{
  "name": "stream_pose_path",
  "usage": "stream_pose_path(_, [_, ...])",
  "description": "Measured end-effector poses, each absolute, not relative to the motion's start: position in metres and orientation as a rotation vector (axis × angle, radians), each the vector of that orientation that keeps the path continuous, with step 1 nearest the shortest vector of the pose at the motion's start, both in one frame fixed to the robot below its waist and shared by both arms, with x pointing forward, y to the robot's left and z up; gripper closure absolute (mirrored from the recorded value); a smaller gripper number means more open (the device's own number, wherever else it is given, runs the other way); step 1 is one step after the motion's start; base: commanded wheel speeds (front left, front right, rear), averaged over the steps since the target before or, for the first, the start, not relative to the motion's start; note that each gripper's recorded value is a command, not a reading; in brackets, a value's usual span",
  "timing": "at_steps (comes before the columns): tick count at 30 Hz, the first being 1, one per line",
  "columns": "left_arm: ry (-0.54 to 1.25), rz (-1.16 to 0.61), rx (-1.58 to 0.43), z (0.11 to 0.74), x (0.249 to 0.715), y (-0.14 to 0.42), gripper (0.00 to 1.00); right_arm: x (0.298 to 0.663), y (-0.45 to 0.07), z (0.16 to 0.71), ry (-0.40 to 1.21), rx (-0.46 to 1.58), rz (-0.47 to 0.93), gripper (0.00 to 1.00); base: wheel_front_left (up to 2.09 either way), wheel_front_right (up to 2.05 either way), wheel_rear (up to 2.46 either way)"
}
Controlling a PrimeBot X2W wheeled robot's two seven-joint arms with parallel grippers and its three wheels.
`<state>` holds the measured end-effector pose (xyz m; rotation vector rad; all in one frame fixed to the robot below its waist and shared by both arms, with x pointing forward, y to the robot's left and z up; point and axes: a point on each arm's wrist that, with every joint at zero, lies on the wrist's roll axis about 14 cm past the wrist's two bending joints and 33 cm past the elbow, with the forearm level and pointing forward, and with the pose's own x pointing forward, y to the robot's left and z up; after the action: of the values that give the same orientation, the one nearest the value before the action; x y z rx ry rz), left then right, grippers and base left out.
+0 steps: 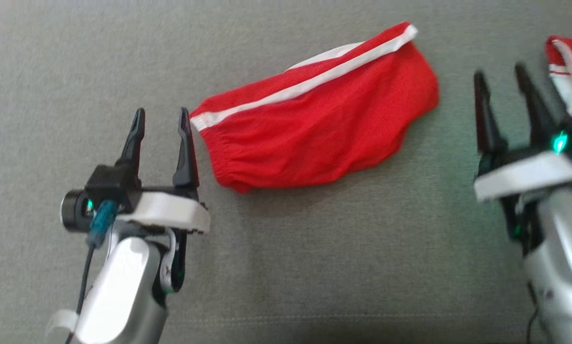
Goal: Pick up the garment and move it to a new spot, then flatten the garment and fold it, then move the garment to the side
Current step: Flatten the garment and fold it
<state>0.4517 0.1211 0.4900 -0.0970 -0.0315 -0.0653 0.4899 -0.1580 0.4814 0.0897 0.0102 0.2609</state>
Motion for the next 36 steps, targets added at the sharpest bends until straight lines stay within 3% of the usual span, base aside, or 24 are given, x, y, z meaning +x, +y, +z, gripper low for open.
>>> stream_pose_path(16, [-0.029,-0.104,-0.013,0.488,0.421,0.116,0.00,0.397,-0.179,0.486,0.070,0.112,0.122,0.00,0.00,0.00,0.00])
stream_pose_path(36, [-0.010,-0.083,-0.008,0.479,0.421,0.120,0.00,0.404,-0.178,0.480,0.124,0.103,0.129,0.00,0.00,0.00,0.00])
